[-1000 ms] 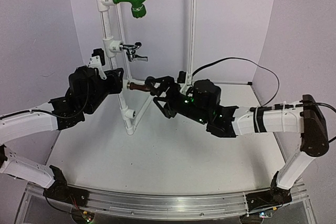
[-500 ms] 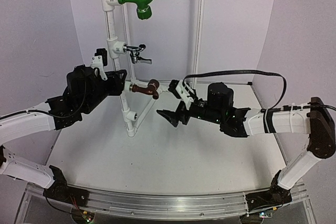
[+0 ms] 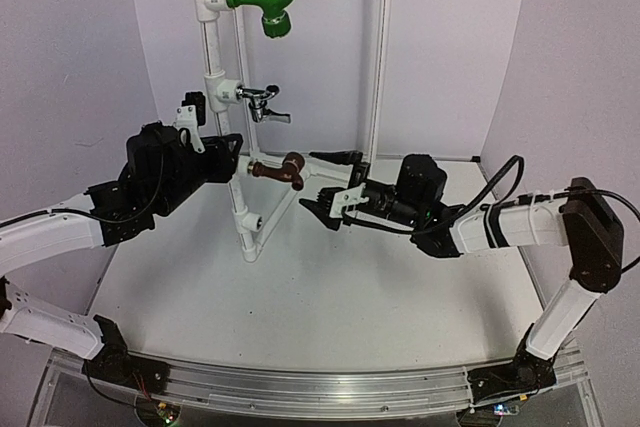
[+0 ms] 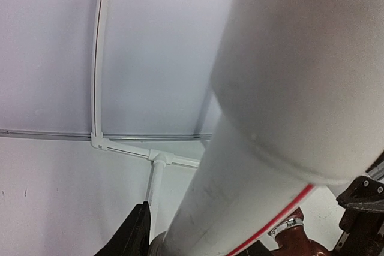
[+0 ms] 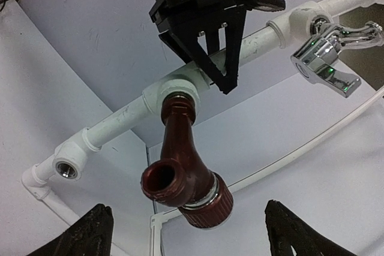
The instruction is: Install the water faucets
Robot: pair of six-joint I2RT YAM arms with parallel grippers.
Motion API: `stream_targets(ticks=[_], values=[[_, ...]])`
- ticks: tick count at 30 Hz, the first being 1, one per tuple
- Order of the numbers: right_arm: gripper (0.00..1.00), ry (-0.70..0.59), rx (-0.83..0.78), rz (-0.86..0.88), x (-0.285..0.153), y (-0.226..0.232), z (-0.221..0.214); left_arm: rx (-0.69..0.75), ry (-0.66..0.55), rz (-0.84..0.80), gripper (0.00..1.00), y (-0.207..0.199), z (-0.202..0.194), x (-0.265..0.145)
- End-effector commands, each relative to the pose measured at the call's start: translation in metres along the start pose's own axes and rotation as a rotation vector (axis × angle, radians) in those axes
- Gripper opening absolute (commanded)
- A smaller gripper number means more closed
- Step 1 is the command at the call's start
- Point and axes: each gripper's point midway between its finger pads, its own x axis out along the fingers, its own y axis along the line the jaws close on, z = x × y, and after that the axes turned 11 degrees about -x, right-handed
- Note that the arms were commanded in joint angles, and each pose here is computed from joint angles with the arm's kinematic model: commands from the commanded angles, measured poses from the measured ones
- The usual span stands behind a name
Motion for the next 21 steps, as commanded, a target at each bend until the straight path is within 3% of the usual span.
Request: stream_targets(ticks=[1,21], values=[[0.85,-0.073,-0.134,-0.113,0.015,-0.030,0.011,-0.120,0.175,-0.071,0.00,-0.018,-0.040,-0.004],[0.60,-0.168,-0.186,-0.122,0.035,-0.023,0.019,-0.121,0.184,-0.081,0.00,-0.023,-0.040,-0.002]])
